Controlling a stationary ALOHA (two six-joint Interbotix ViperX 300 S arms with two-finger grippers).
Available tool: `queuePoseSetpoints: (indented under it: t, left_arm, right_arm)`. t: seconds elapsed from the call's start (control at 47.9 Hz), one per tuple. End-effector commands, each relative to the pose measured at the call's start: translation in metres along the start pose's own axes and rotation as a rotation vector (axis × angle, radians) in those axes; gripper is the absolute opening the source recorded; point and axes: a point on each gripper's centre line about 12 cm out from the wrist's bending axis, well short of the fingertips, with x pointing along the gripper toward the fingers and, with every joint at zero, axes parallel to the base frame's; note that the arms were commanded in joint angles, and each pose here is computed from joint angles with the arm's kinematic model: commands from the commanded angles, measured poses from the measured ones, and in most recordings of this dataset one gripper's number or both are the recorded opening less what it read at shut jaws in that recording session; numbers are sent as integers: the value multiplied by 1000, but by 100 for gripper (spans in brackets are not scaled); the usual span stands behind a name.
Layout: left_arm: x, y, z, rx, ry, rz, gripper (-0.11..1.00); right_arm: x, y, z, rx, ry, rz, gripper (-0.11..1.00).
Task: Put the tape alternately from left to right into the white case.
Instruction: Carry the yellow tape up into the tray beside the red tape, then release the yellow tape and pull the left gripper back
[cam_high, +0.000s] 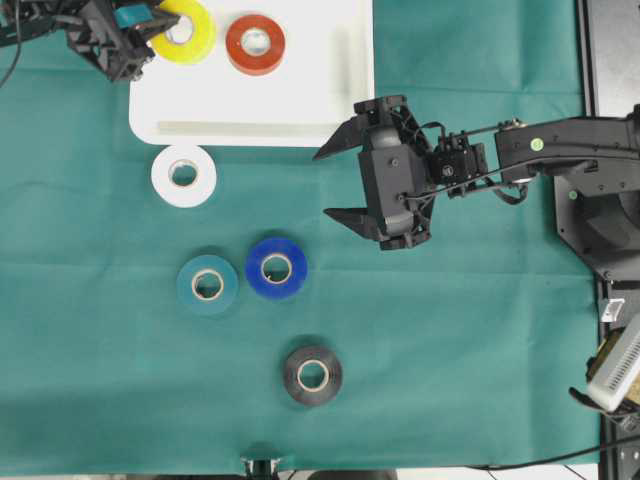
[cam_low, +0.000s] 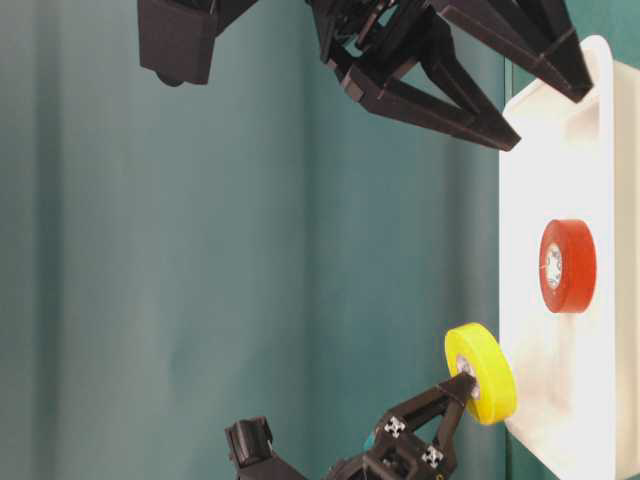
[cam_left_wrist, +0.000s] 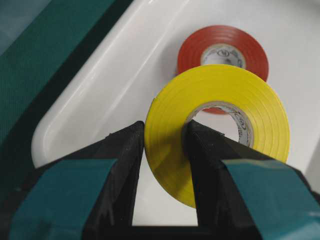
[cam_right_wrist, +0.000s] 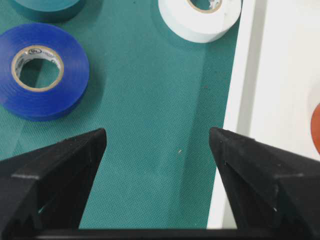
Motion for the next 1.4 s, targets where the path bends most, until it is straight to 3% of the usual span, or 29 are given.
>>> queuePoseSetpoints:
  t: [0.0, 0.104, 0.271, 0.375, 0.814, 1.377]
  left_arm:
    - [0, 2, 15, -2, -46, 3, 25]
    - [0, 2, 15, 0, -45, 3, 31]
    - [-3, 2, 12, 21, -40, 4, 79]
    - [-5, 2, 11, 47, -38, 4, 96]
    - [-16, -15, 20, 80, -79, -38, 96]
    - [-45, -99, 9, 212, -104, -269, 96]
  right_arm:
    - [-6, 0, 10, 0, -40, -1, 84]
    - [-6, 0, 10, 0, -40, -1, 84]
    - [-6, 0, 11, 0, -44, 0, 84]
    - [-6, 0, 11, 0, -49, 1, 84]
    - [-6, 0, 10, 0, -46, 1, 84]
    - [-6, 0, 10, 0, -46, 1, 84]
